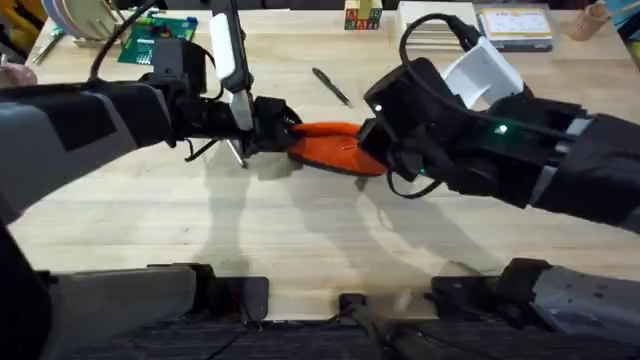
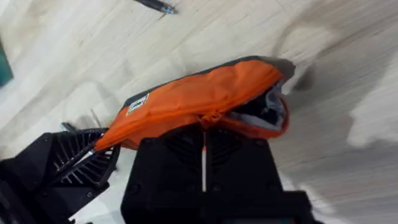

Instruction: Unzip the bag, pick up the pens from the table one at a time and place them inside, then zip the bag closed.

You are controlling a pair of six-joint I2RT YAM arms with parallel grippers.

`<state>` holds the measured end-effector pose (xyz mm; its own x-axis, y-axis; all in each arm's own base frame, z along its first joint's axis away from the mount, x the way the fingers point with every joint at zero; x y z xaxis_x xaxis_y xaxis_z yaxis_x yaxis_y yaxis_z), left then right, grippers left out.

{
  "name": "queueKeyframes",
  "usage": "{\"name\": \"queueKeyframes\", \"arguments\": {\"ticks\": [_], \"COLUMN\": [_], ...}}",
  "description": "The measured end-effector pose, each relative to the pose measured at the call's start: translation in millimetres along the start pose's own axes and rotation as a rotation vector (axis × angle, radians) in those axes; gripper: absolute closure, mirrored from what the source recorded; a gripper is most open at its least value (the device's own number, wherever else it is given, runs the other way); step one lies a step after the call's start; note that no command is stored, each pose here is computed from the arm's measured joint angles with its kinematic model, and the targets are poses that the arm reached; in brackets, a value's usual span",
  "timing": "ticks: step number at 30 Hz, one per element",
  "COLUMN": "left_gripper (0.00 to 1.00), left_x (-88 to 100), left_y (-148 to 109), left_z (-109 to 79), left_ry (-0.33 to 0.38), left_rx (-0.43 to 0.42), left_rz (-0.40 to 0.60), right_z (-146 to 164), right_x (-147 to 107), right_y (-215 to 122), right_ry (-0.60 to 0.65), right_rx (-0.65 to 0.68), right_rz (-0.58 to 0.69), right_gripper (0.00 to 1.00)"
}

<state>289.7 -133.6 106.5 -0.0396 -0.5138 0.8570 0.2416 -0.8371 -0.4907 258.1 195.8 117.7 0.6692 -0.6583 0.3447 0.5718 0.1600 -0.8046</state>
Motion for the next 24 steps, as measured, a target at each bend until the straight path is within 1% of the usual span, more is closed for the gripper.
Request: {"name": "queueKeyframes", "arguments": {"ticks": [4, 10, 15, 24], "left_gripper": [0.957, 0.957, 0.957, 0.957], "left_x": [0.0, -0.1, 0.0, 0.1], "left_y": [0.0, -0.1, 0.2, 0.2], "left_z": [0.0, 0.1, -0.1, -0.1], "left_ry": [0.0, 0.0, 0.0, 0.0], "left_rx": [0.0, 0.0, -0.001, -0.001], "left_rz": [0.0, 0.0, 0.0, 0.0], "right_z": [4.5, 16.9, 24.8, 25.9], "right_x": [1.6, 12.9, 19.4, 20.9], "right_y": [-8.6, -38.9, -56.6, -60.7], "right_ry": [-0.03, -0.06, -0.071, -0.085], "right_rx": [0.032, 0.137, 0.206, 0.219], "right_rz": [0.005, -0.016, -0.033, -0.038], "right_gripper": [0.969, 0.969, 0.969, 0.969]}}
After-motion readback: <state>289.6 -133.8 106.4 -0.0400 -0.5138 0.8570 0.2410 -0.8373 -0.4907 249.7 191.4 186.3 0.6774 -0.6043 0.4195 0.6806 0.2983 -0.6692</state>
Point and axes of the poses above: each hand's point on the last joint's axis, 136 mm out from that joint toward the fingers, its own y axis out along the fingers, its own z axis along the line the jaws close on, x = y × z, the point moved 1 cm from there along -y, back along the fingers, and after that the axes turned 4 degrees about y, right-handed, at the moved point
